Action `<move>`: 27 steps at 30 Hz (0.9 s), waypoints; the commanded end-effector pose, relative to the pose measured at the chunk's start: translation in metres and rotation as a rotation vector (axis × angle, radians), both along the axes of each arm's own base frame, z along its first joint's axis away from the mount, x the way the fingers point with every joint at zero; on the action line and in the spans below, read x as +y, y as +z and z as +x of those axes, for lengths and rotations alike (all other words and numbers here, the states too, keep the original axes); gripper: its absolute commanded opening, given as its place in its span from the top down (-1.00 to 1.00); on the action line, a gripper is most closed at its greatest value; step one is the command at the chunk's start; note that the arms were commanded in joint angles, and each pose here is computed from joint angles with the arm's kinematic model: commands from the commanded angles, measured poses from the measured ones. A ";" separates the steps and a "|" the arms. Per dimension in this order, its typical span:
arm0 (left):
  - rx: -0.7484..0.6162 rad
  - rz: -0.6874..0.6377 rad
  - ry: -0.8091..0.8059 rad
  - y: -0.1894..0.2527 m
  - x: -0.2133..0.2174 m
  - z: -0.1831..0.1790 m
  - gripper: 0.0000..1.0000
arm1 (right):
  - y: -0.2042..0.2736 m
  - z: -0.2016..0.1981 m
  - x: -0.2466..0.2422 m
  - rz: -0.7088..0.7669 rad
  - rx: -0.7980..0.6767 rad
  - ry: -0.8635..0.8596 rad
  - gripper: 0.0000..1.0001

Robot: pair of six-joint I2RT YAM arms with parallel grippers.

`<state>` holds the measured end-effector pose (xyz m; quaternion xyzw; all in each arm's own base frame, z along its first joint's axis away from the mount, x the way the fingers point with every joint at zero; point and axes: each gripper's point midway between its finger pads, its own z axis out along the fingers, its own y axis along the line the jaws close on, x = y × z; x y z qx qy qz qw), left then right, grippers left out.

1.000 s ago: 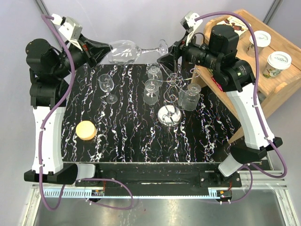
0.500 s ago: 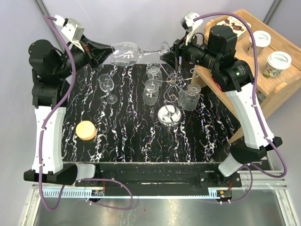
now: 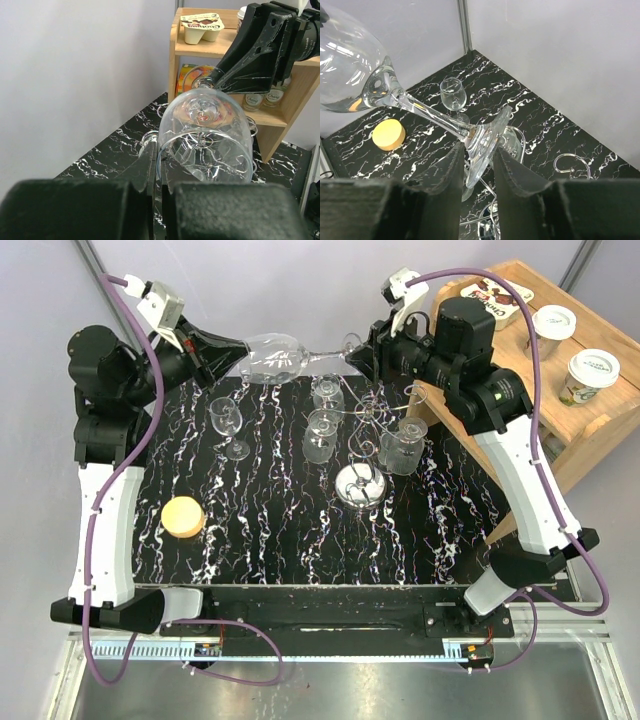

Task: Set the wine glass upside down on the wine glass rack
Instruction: Turn the wine glass upside down at the wine rack.

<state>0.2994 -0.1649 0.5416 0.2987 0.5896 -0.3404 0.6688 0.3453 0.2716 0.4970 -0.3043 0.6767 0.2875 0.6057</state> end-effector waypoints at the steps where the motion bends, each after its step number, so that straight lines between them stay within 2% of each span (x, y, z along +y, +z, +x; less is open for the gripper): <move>1: -0.113 -0.037 -0.084 0.030 -0.010 -0.025 1.00 | 0.013 0.001 -0.012 0.027 -0.034 -0.082 0.43; 7: -0.112 -0.020 -0.106 0.018 -0.022 -0.018 1.00 | 0.014 0.004 -0.033 0.022 -0.039 -0.189 1.00; 16: -0.069 0.051 -0.126 -0.024 -0.052 0.005 1.00 | 0.010 -0.002 -0.064 -0.038 -0.079 -0.307 1.00; 21: -0.040 0.104 -0.159 -0.052 -0.083 0.009 0.77 | -0.002 0.002 -0.084 -0.101 -0.096 -0.397 1.00; 27: -0.006 0.144 -0.179 -0.080 -0.104 0.020 0.75 | -0.001 0.000 -0.105 -0.135 -0.138 -0.481 1.00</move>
